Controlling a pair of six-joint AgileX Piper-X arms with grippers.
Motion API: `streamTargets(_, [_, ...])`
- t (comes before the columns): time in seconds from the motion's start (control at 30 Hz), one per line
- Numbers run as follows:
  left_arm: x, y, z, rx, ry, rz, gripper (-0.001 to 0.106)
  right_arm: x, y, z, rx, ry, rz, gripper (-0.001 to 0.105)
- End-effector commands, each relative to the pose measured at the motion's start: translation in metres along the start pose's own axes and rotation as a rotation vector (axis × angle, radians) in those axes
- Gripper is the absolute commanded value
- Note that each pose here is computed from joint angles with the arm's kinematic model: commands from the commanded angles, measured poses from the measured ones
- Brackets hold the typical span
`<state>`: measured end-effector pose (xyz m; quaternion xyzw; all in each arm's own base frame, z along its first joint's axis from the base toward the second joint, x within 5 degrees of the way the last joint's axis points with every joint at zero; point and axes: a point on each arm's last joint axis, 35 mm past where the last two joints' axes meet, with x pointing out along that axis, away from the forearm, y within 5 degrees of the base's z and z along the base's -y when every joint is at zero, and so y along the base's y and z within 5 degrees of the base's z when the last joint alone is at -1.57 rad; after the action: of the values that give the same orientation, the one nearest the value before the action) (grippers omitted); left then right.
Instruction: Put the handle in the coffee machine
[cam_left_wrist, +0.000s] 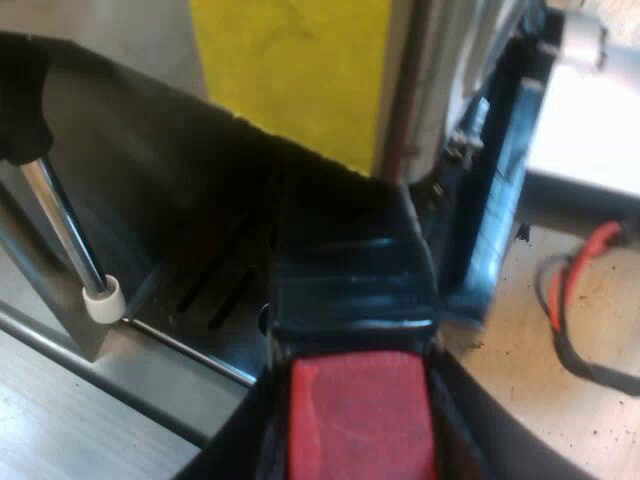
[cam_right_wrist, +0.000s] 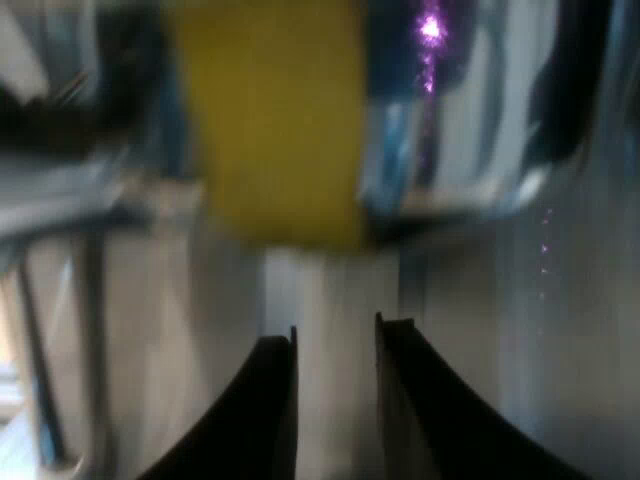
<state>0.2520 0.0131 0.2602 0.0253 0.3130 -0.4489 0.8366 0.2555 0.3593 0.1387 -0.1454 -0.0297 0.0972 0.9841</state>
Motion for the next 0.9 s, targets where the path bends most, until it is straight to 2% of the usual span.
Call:
streamTargets(0.03, [-0.011, -0.010, 0.019, 0.070, -0.140, -0.098, 0.000, 0.007, -0.003, 0.010, 0.021, -0.019, -0.045, 0.024])
streamTargets(0.2, [-0.011, -0.010, 0.019, 0.070, -0.140, -0.098, 0.000, 0.015, 0.000, 0.028, 0.068, -0.058, -0.065, 0.024])
streamTargets(0.33, [-0.011, -0.010, 0.019, 0.070, -0.140, -0.098, 0.000, 0.019, -0.003, 0.037, 0.111, -0.053, -0.169, 0.024])
streamTargets(0.4, [-0.011, -0.010, 0.019, 0.070, -0.140, -0.098, 0.000, 0.018, -0.005, 0.040, 0.133, -0.070, -0.183, 0.024])
streamTargets(0.57, [-0.011, -0.010, 0.019, 0.070, -0.140, -0.098, 0.000, 0.011, -0.004, 0.050, 0.086, -0.114, -0.205, 0.024])
streamTargets(0.7, [-0.011, -0.010, 0.019, 0.070, -0.140, -0.098, 0.000, 0.007, -0.004, 0.055, 0.098, -0.143, -0.213, 0.024])
streamTargets(0.8, [-0.011, -0.010, 0.019, 0.070, -0.140, -0.098, 0.000, 0.007, -0.006, 0.057, 0.078, -0.159, -0.226, 0.024])
streamTargets(0.9, [-0.011, -0.010, 0.019, 0.070, -0.140, -0.098, 0.000, 0.005, -0.010, 0.062, 0.094, -0.191, -0.245, 0.024])
